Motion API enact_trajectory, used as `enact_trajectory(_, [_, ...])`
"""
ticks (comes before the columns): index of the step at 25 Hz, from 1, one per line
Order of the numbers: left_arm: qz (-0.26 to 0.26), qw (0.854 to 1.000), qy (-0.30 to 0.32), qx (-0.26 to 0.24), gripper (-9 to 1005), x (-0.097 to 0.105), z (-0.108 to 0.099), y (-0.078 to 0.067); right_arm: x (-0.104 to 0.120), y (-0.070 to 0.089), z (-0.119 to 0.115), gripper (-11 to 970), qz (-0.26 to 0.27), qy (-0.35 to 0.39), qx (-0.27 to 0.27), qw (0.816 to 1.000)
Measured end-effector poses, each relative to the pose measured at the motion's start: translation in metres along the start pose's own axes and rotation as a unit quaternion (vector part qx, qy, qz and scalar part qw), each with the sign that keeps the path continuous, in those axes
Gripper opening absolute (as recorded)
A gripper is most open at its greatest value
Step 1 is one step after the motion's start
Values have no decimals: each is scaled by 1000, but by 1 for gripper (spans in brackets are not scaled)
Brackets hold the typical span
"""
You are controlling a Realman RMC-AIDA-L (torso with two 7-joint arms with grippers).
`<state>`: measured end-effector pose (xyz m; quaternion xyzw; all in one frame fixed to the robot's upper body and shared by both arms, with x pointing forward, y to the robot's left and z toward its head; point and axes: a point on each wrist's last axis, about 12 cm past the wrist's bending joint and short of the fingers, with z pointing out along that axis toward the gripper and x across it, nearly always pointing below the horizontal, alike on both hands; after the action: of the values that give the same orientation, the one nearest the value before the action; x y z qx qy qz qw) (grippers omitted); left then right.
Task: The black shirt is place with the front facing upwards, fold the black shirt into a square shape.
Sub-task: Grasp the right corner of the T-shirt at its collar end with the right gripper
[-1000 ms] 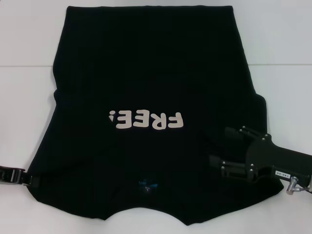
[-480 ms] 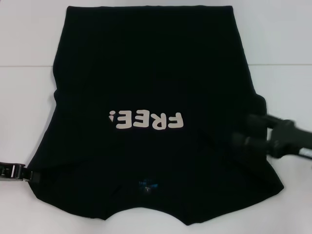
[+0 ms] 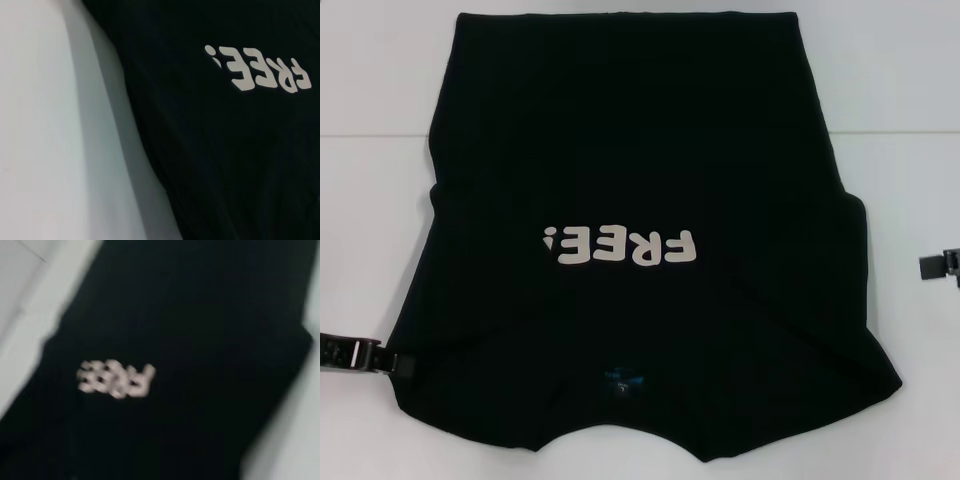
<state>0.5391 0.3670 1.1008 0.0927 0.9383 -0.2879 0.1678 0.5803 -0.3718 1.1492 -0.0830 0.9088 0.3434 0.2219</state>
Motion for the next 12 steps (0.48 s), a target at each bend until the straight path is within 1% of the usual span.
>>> enact_trajectory(2, [0,1000,3,-1,48,0,0,0,-7,2,3,847,23,37,30,999])
enact_trajectory(4, [-1,1000,5,-1,47,0,1,0,-10,7,13,844,27,63,43,997])
enact_trajectory(7, [-1,1000,6,0,44,1,2,0,-11,17,32,840,11,98,54,994])
enact_trajectory(12, [-1,1000,7,-1,41,0,1,0,-5,25,60,832,-20,138,80,987])
